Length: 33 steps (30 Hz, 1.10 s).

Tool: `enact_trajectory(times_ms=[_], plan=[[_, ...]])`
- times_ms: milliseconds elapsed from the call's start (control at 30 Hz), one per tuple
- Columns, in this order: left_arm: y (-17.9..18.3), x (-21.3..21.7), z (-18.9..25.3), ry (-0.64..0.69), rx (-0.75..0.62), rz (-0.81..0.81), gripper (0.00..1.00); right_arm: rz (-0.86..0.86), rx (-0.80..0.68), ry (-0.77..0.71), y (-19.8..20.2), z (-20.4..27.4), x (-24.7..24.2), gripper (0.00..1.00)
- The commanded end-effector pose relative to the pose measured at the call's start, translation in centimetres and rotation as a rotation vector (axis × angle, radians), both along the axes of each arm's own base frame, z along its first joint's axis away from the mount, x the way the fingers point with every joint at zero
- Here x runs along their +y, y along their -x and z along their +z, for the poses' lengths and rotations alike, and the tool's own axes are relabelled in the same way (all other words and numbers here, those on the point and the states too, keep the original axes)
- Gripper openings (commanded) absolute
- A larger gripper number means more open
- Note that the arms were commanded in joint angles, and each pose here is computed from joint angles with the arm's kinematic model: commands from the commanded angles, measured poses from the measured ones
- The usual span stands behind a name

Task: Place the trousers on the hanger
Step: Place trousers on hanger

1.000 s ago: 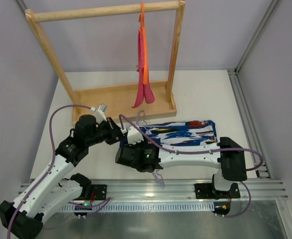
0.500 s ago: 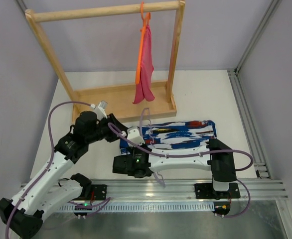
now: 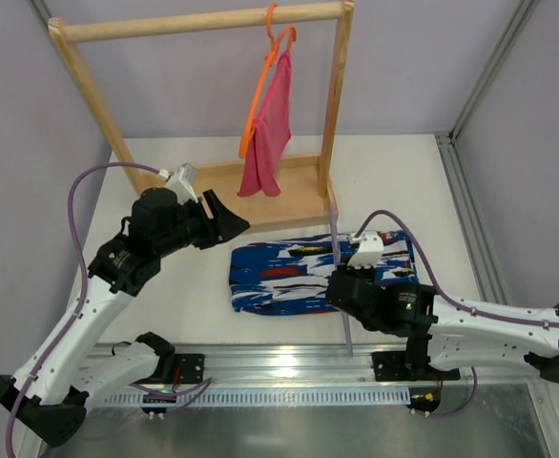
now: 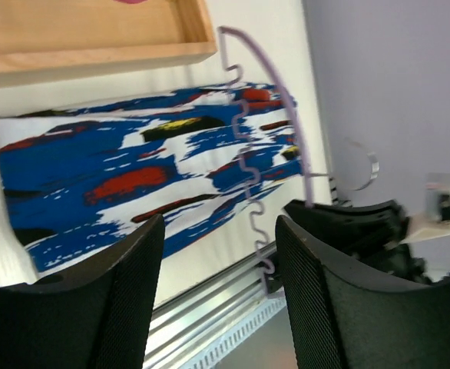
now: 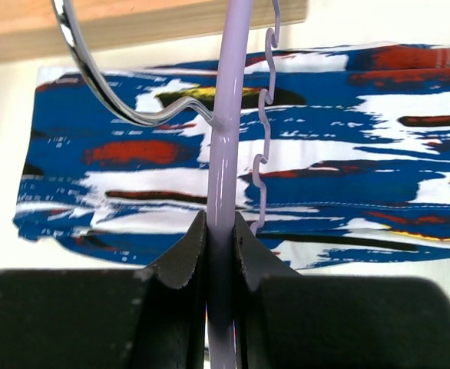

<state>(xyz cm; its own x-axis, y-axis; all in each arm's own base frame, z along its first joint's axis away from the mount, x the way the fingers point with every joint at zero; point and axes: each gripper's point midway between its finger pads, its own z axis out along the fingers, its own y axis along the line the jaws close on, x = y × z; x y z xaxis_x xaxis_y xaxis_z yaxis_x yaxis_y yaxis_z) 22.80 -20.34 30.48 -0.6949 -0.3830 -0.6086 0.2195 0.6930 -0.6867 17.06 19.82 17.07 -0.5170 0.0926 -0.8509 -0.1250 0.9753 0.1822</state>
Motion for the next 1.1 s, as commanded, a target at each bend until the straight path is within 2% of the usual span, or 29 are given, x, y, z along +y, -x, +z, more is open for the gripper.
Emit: enact_trajectory(times_ms=[0, 33, 133, 167, 267, 400, 667, 900, 1067], plan=[[-0.1, 1.4, -4.1, -0.088, 0.048, 0.038, 0.61, -0.037, -0.019, -0.061, -1.3, 0.7, -1.0, 0.04], [0.2, 1.6, -6.5, -0.114, 0.092, 0.038, 0.62, -0.073, -0.024, -0.079, -1.8, 0.7, -2.2, 0.04], [-0.1, 2.0, -9.8, -0.134, 0.131, 0.065, 0.64, -0.111, -0.029, -0.081, -2.2, 0.4, -3.7, 0.04], [0.4, 2.2, -12.5, -0.148, 0.186, 0.071, 0.64, -0.112, -0.03, -0.083, -2.4, 0.3, -3.8, 0.04], [0.7, 2.2, -16.5, -0.155, 0.255, 0.082, 0.65, -0.123, -0.013, -0.1, -3.2, -1.0, -4.1, 0.04], [0.6, 3.5, -19.8, -0.204, 0.289, 0.154, 0.67, -0.1, -0.025, -0.149, -3.6, -2.0, -4.0, 0.04], [0.5, 3.7, -22.5, -0.215, 0.315, 0.173, 0.73, -0.077, -0.053, -0.208, -5.1, -0.8, -4.2, 0.04], [0.3, 3.6, -23.8, -0.223, 0.332, 0.172, 0.75, -0.056, -0.022, -0.231, -6.4, -0.8, -3.6, 0.04], [0.2, 3.3, -24.4, -0.227, 0.332, 0.155, 0.72, -0.054, -0.051, -0.269, -7.0, 1.1, -3.2, 0.04]])
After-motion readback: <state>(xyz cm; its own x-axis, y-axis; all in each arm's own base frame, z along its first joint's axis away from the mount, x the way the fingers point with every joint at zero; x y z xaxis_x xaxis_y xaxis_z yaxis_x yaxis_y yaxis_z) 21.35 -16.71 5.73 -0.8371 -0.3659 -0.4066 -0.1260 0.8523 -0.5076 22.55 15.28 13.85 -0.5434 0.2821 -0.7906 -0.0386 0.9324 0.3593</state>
